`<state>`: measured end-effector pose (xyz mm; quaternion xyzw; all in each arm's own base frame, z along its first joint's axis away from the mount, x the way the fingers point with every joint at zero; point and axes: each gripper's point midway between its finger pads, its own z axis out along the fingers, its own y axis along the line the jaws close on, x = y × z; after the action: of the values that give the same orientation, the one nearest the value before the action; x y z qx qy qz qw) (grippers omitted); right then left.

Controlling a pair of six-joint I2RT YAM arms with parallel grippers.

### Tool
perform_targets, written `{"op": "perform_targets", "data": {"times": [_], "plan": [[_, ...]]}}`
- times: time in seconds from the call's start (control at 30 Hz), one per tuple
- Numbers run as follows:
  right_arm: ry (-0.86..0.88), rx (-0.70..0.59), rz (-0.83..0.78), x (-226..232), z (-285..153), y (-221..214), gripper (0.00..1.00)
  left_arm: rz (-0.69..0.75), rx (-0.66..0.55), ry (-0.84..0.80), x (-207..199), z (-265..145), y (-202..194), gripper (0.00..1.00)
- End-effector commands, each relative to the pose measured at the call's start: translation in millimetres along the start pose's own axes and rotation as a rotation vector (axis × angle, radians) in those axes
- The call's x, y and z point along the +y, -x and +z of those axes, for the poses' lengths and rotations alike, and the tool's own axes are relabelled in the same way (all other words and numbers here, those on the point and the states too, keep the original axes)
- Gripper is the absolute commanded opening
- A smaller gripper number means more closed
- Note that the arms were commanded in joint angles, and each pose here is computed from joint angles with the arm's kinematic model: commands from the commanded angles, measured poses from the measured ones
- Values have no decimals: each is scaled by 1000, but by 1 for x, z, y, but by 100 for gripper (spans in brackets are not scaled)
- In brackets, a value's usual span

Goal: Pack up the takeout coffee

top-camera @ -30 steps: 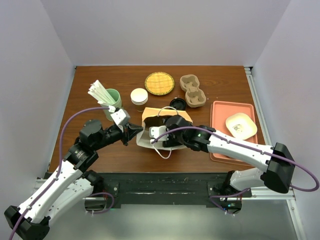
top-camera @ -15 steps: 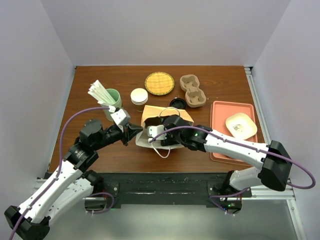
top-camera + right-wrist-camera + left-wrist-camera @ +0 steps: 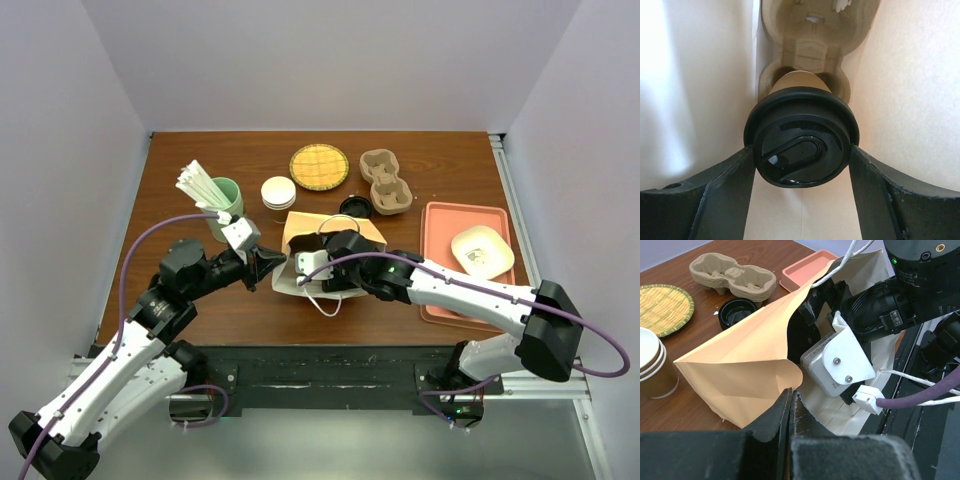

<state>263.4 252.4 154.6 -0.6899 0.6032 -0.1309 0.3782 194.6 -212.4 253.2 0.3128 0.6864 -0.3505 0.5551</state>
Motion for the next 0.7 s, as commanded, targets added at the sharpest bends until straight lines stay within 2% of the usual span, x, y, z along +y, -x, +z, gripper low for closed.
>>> {"op": "perform_targets", "data": {"times": [0.0,0.2,0.67], "plan": [[-1,57,-12,-3,-2,-10,30,18,-61,-35,-8,0,23,0],[-10,64,-5,-4,-5,-12,30,21,-60,-35,-8,0,23,0],[-10,-21,16,4,11,1,29,9,-65,-50,-11,0,25,0]]}}
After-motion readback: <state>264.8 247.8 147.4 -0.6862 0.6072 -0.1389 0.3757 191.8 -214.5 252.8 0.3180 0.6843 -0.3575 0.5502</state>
